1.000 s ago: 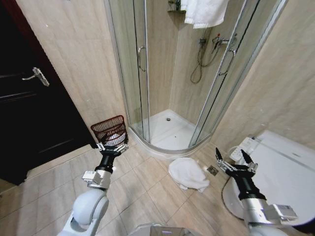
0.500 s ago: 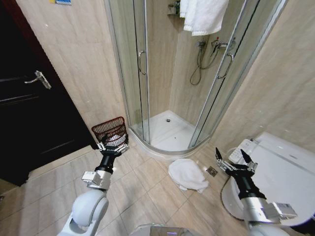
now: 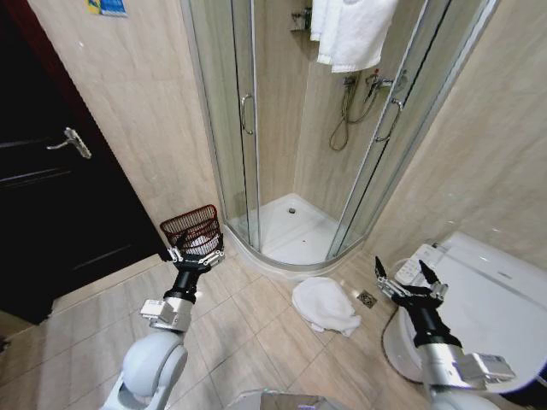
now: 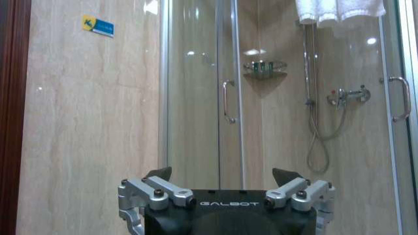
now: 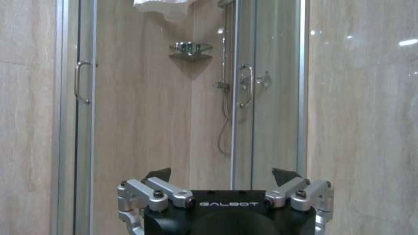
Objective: Discard the used towel into the hamper.
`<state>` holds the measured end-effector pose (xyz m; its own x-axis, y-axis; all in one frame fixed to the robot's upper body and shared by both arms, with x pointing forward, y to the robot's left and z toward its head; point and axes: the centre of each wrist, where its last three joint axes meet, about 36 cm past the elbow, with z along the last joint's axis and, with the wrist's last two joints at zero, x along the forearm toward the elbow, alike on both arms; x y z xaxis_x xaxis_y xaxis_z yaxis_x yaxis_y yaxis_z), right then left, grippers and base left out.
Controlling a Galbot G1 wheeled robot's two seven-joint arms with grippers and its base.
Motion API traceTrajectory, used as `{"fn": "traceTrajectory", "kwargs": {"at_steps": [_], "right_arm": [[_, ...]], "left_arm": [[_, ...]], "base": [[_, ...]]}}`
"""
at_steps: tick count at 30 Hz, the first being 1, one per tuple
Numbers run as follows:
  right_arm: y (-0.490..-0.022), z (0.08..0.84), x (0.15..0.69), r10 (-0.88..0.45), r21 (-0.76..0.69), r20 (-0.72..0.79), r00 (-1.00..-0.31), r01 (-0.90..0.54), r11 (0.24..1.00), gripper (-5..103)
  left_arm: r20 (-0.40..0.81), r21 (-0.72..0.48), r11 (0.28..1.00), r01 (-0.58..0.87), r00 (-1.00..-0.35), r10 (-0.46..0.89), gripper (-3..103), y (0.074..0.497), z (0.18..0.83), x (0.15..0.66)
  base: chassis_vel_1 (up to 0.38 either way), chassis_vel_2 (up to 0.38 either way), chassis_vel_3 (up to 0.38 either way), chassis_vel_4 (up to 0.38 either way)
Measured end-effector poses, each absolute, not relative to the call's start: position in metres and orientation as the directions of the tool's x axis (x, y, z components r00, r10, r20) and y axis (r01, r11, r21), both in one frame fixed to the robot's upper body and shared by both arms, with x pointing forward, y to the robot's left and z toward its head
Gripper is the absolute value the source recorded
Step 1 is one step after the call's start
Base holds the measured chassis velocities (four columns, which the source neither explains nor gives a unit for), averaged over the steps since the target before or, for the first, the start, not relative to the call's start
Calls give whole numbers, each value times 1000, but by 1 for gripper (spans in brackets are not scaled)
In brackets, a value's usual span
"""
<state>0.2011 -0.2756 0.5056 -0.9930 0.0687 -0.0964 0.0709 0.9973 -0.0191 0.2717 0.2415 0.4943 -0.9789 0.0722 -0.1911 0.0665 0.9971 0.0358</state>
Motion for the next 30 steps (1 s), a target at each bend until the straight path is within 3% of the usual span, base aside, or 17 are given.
{"fn": "traceTrajectory", "kwargs": {"at_steps": [30], "right_arm": [[-276,506,202,71,-28,-73,-995,73,997,100]], "left_arm": [[-202,32,996,82,-976,87,100,241,498,274]], "base": [[0,0,0,0]]}}
